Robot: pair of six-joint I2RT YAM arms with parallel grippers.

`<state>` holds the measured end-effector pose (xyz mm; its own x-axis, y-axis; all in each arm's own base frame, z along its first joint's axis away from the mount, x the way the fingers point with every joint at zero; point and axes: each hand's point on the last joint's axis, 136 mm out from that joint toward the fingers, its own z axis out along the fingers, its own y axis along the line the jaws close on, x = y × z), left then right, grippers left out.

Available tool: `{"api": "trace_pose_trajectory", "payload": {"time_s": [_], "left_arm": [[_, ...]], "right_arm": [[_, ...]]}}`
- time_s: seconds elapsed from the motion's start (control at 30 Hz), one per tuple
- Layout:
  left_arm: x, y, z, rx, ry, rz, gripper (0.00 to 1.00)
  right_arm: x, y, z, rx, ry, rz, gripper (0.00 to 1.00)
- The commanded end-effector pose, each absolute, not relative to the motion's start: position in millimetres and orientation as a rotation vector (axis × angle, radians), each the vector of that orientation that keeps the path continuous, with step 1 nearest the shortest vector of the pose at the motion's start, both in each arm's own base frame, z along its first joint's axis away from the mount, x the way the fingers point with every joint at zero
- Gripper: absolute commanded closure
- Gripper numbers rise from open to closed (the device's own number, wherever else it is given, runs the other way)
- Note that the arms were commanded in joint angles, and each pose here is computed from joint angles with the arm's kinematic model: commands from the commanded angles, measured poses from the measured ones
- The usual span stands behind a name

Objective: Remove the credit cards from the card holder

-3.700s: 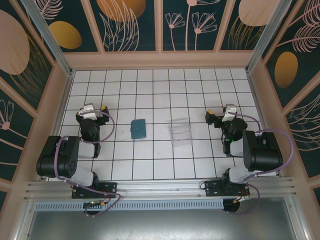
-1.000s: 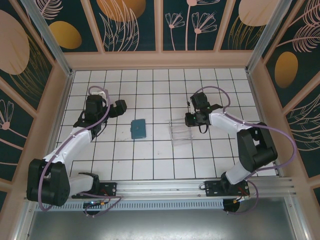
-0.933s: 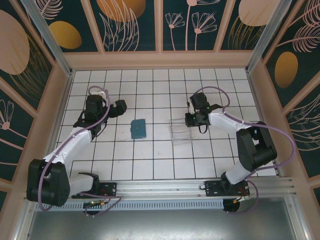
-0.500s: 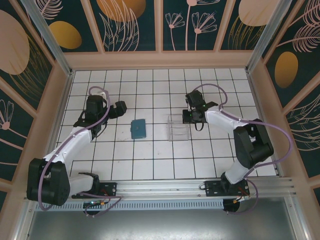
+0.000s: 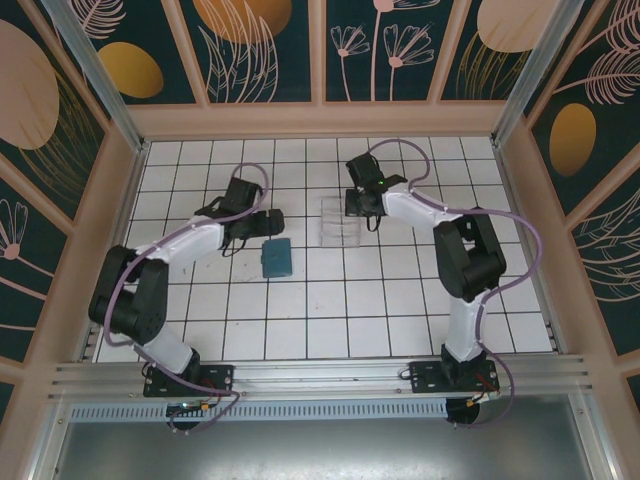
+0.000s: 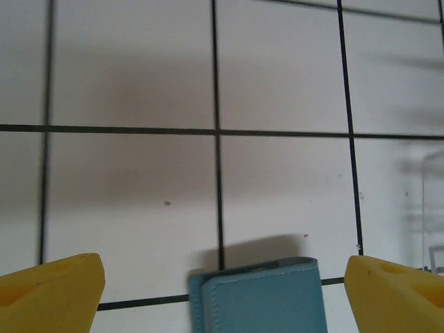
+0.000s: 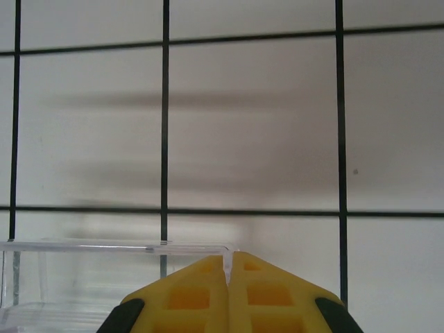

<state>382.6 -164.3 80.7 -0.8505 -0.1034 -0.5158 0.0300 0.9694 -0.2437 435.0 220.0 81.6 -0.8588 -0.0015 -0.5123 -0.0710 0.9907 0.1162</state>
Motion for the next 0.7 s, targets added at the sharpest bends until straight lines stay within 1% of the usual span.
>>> {"api": "trace_pose_trajectory", "payload": {"time_s": [0.0,0.07,0.13,0.23,0.37,0.47,0.67], "left_arm": [[377.7,-176.6,68.5,0.014,2.64,-0.254,0.11],[378.5,-183.8,58.2,0.028,2.668,-0.223,0.11],[378.5,-185.6,50.2,0.025,2.693,-0.182,0.12],[377.0,-181.1,38.7,0.023,2.722,-0.105,0.12],[371.0,-178.4,23.8,0.032,2.764,-0.071,0.12],[365.0,-179.4,15.6,0.047,2.792,-0.067,0.16],[345.6,-183.9,6.4,0.059,2.836,-0.094,0.24]], "right_arm": [[443.2,219.3,81.9,-0.075,2.607,0.092,0.96],[445.2,219.2,81.2,-0.078,2.608,0.08,0.96],[444.8,219.1,80.5,-0.079,2.612,0.079,0.93],[443.4,221.9,81.1,-0.089,2.617,0.101,0.86],[441.5,225.0,83.9,-0.1,2.62,0.127,0.77],[439.9,225.9,94.9,-0.093,2.602,0.15,0.72],[429.8,222.1,130.0,-0.078,2.548,0.201,0.67]]}}
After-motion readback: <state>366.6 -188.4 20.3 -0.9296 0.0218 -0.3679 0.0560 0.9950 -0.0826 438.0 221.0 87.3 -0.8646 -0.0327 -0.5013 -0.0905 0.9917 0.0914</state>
